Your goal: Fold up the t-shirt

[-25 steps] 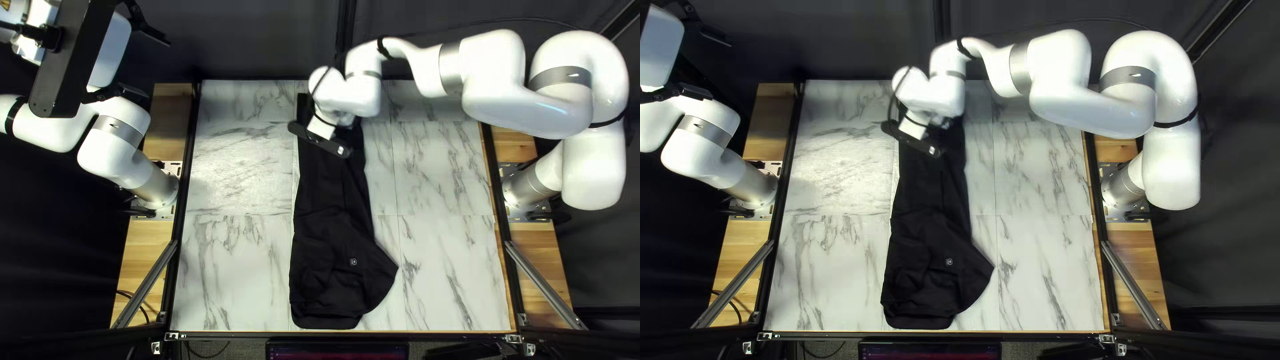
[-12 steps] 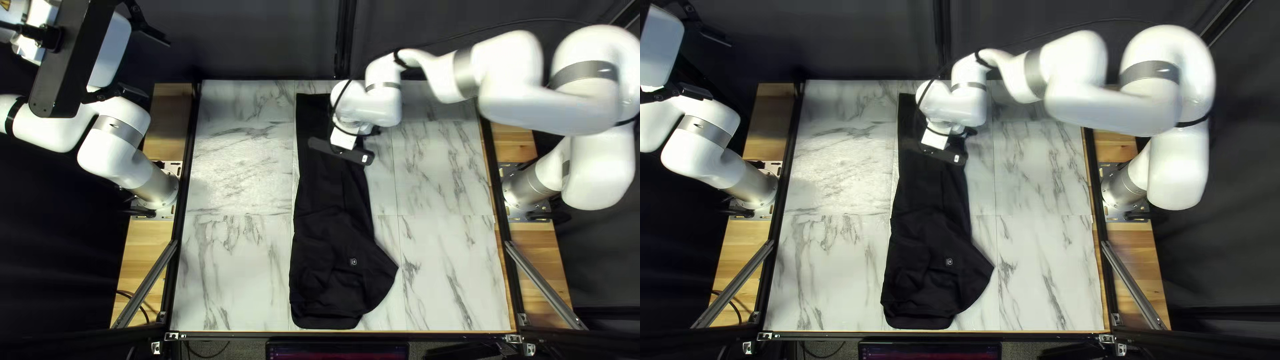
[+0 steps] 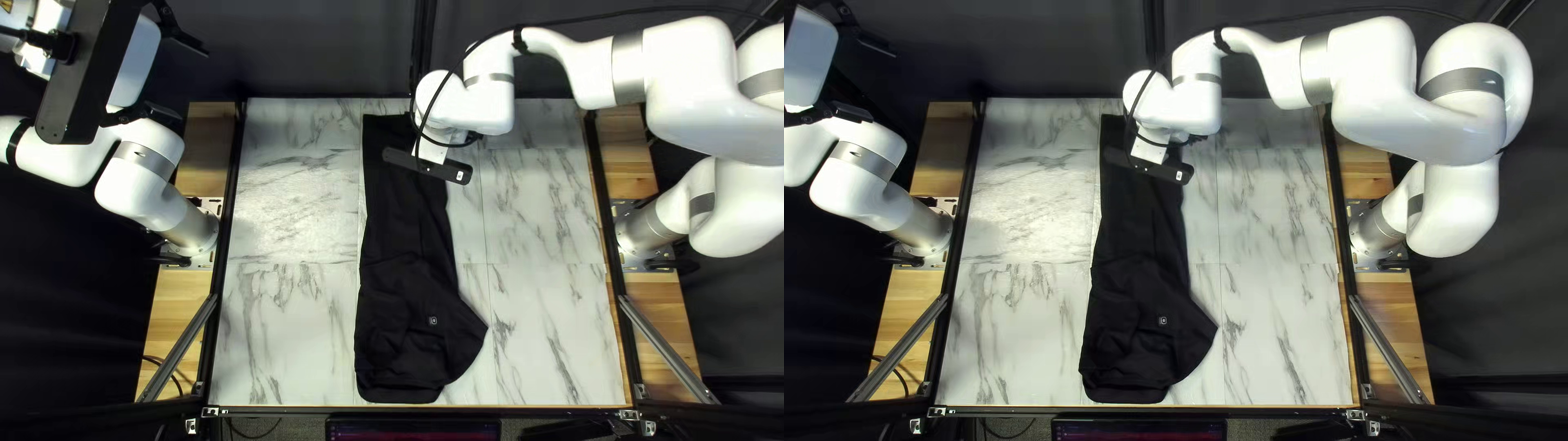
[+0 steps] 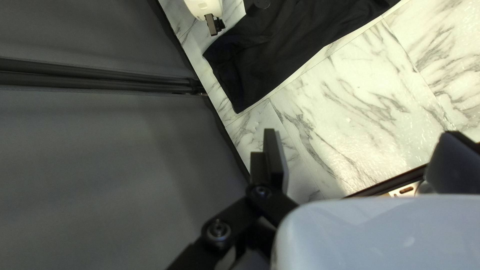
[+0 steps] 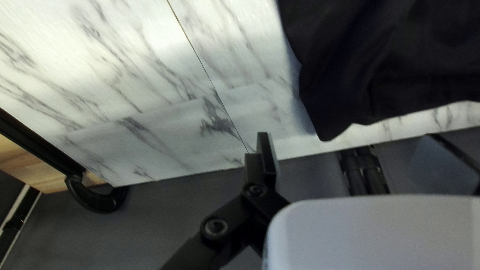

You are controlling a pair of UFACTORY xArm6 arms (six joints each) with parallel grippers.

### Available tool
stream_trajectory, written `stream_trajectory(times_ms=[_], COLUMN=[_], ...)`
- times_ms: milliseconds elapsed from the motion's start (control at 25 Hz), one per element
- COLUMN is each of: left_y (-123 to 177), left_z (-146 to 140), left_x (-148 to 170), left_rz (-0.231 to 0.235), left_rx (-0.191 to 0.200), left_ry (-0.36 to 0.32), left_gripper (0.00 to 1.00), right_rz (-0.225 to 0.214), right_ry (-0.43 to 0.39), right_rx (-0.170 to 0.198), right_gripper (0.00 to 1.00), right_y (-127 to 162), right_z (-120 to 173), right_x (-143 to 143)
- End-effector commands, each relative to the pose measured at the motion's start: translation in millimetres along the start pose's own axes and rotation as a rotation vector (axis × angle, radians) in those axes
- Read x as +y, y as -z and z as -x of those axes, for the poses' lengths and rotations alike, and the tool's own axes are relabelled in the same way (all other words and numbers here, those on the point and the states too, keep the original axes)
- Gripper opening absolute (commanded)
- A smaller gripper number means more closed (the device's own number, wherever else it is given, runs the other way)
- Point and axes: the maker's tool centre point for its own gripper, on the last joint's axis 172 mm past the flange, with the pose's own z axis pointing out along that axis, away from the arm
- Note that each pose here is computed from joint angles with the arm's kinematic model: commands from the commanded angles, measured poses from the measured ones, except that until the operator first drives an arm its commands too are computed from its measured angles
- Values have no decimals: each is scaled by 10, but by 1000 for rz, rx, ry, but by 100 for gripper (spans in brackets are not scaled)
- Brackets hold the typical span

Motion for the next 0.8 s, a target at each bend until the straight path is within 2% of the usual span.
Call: stream_trajectory(times_ms=[40, 120, 160, 280, 360, 440, 680, 720, 760, 800], left_y=[0, 0, 0, 0, 0, 0, 0, 0, 0, 0], left_z=[0, 0, 0, 0, 0, 0, 0, 0, 0, 0], left_x=[0, 0, 0, 0, 0, 0, 0, 0, 0, 0], left_rz=[0, 0, 0, 0, 0, 0, 0, 0, 0, 0], left_rx=[0, 0, 0, 0, 0, 0, 0, 0, 0, 0], left_ry=[0, 0, 0, 0, 0, 0, 0, 0, 0, 0], left_gripper=[100, 100, 100, 100, 100, 100, 100, 100, 100, 100], right_rz=[14, 26, 29, 16, 4, -19, -176, -188, -210, -223], right_ry=[24, 67, 84, 100, 104, 105, 154, 161, 171, 176], right_rx=[4, -7, -24, -82, -103, -108, -92, -89, -85, -81], right_gripper=[100, 100, 100, 100, 100, 100, 100, 95, 83, 80], right_y=[16, 4, -44, -164, -247, -307, -625, -653, -699, -721], right_z=[-23, -58, -32, 94, 187, 231, 173, 171, 168, 165], right_x=[17, 187, 348, 654, 777, 831, 663, 649, 625, 610])
